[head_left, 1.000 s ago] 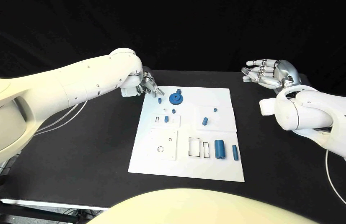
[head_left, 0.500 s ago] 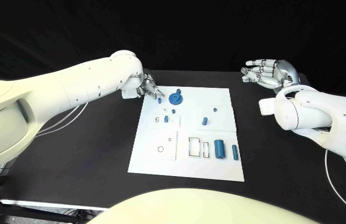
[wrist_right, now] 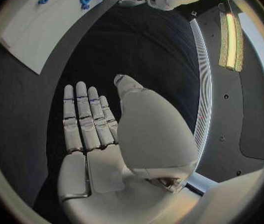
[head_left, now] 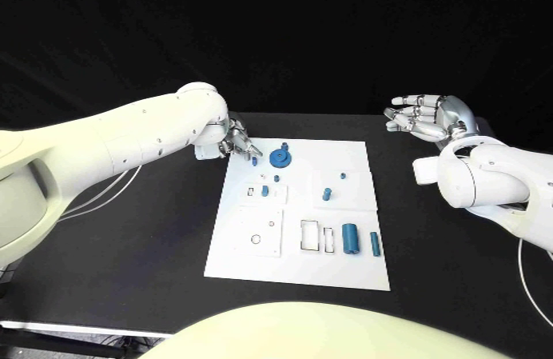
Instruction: Assemble the parts on the task board
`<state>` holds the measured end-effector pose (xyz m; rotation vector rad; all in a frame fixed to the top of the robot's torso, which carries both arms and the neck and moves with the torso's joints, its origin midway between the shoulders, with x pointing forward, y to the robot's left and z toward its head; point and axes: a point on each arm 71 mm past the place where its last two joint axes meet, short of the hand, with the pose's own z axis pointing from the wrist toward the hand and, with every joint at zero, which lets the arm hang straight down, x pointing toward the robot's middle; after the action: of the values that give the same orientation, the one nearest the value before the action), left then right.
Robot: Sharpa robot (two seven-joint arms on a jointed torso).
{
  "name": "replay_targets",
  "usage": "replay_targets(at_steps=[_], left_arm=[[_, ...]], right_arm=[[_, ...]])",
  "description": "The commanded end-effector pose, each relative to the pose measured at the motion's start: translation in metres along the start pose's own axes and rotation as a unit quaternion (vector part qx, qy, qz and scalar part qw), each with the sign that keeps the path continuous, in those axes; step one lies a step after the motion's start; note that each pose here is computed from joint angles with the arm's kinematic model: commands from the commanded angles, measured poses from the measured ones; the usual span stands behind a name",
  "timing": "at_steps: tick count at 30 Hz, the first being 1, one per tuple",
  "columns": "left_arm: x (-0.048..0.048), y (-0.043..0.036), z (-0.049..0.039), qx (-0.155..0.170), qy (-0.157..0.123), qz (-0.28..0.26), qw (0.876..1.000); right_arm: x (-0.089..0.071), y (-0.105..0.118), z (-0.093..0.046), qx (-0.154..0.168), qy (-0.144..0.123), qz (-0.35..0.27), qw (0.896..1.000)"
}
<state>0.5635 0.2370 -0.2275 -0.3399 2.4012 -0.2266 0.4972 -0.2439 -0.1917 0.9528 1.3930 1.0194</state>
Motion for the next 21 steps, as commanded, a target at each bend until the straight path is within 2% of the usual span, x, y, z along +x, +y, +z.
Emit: replay_targets(at_steps=[1, 21], left_arm=[[0.0014, -0.0019, 0.0005, 0.007, 0.008, 0.000, 1.000], [0.0041, -0.0025, 0.0026, 0.009, 0.015, 0.001, 1.000]], right_arm=[[0.0016, 0.0014, -0.0003, -0.008, 0.007, -0.002, 1.000], [0.0017, 0.0015, -0.0003, -0.008, 0.008, -0.001, 1.000]])
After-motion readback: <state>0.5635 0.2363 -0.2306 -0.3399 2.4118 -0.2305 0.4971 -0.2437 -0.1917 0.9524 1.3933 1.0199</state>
